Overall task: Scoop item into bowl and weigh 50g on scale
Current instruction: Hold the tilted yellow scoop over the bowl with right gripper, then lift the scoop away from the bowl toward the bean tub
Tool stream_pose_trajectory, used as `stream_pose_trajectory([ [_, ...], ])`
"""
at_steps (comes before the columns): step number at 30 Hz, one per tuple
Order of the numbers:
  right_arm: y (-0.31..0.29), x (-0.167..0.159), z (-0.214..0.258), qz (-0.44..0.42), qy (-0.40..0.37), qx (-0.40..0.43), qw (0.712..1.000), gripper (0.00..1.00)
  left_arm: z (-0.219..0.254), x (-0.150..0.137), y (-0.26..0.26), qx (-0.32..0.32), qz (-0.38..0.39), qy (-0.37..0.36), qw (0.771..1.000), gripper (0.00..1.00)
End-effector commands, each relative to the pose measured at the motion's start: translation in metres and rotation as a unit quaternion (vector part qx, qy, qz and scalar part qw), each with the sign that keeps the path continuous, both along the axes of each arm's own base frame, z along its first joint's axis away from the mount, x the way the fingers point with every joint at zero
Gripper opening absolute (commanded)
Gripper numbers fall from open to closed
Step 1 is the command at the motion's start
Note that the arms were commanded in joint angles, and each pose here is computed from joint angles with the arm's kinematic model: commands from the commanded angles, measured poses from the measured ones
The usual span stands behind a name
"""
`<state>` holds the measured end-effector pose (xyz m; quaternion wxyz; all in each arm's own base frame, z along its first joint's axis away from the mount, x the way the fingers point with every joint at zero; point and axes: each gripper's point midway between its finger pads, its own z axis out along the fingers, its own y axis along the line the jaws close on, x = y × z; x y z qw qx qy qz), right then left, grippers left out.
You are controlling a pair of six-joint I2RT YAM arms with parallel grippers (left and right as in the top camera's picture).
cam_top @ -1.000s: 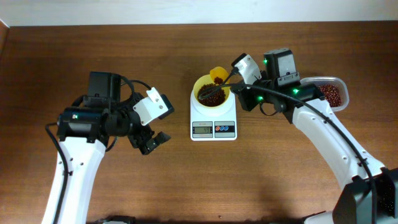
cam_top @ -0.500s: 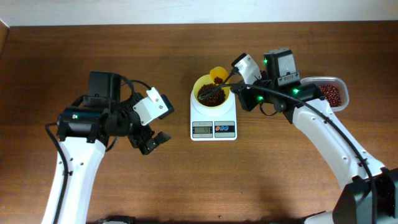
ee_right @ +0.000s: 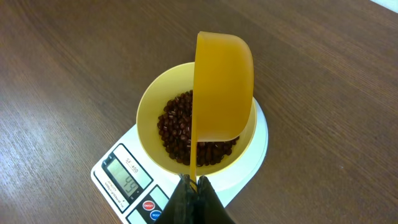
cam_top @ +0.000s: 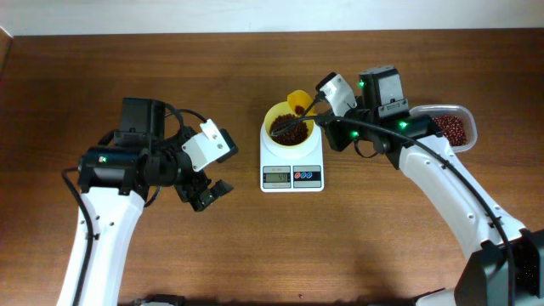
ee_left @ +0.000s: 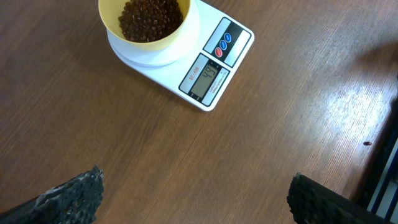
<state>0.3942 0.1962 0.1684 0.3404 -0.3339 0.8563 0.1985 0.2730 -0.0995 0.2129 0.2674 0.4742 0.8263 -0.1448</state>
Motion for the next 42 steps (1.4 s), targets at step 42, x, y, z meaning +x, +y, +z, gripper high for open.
stream_pose_trajectory([
  [42,-0.187,0.020,0.006,-0.309,0.130,0.127,0.933,0.04,0.003,0.001,-0.002,-0.005,-0.010,-0.008,1.000,0.99],
])
